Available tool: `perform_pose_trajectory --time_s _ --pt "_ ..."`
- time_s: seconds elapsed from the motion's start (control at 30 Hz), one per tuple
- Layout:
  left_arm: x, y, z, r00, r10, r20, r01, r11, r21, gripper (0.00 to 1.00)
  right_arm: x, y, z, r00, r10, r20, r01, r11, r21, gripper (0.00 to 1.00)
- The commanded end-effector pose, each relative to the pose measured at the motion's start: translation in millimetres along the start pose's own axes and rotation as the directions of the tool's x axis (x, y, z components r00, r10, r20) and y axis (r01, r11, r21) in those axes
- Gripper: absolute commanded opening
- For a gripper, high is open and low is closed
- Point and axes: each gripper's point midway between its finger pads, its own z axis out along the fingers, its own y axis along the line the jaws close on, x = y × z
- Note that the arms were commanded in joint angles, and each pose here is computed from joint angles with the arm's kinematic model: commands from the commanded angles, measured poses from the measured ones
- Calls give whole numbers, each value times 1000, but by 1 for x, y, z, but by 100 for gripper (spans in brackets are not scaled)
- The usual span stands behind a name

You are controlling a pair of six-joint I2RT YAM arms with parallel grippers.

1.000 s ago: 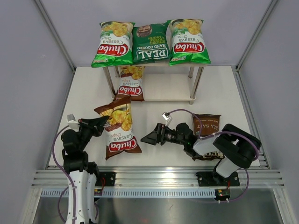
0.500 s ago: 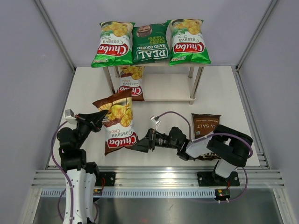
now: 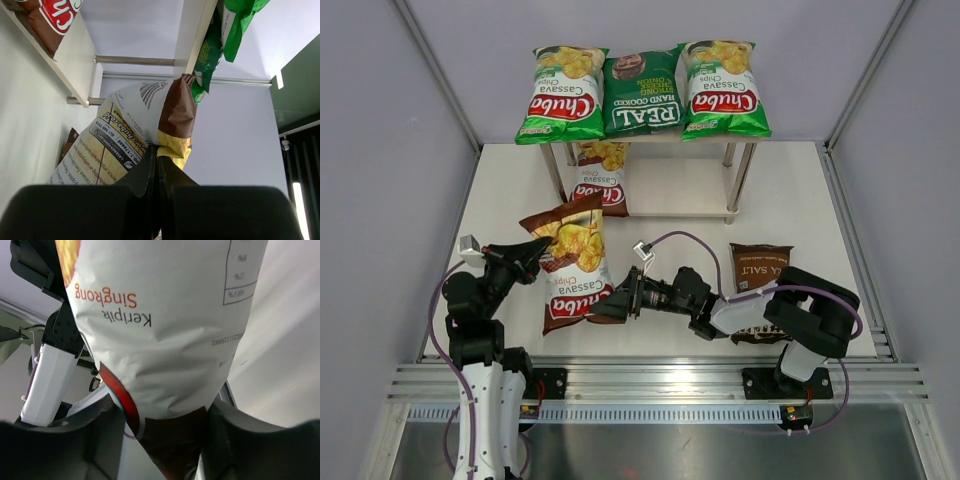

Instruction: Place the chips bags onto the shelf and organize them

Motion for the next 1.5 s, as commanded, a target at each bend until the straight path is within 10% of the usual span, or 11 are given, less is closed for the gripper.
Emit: perform_pose_trajectory --time_s 0.0,0.33,0.57,0.87,1.17,1.47 --pt "9 -10 -3 996 78 -39 -78 997 16 0 -34 37 5 985 -117 130 128 988 -82 55" --pt "-3 -12 -6 973 223 58 -224 974 18 52 -30 28 -25 972 -216 91 212 976 54 18" --pt "-15 5 -7 932 351 88 -341 933 -111 98 -46 2 -49 962 -256 92 229 946 229 17" --pt "-10 35 -11 783 603 -152 -621 752 -219 99 -119 -32 -99 962 -250 106 192 903 384 18" --pt "16 38 -31 463 791 -401 -879 469 -89 99 -187 -73 -125 974 -215 72 170 902 398 19" --pt "19 34 -35 430 829 -358 -896 441 -56 99 -219 -111 -115 988 -152 35 128 918 374 22"
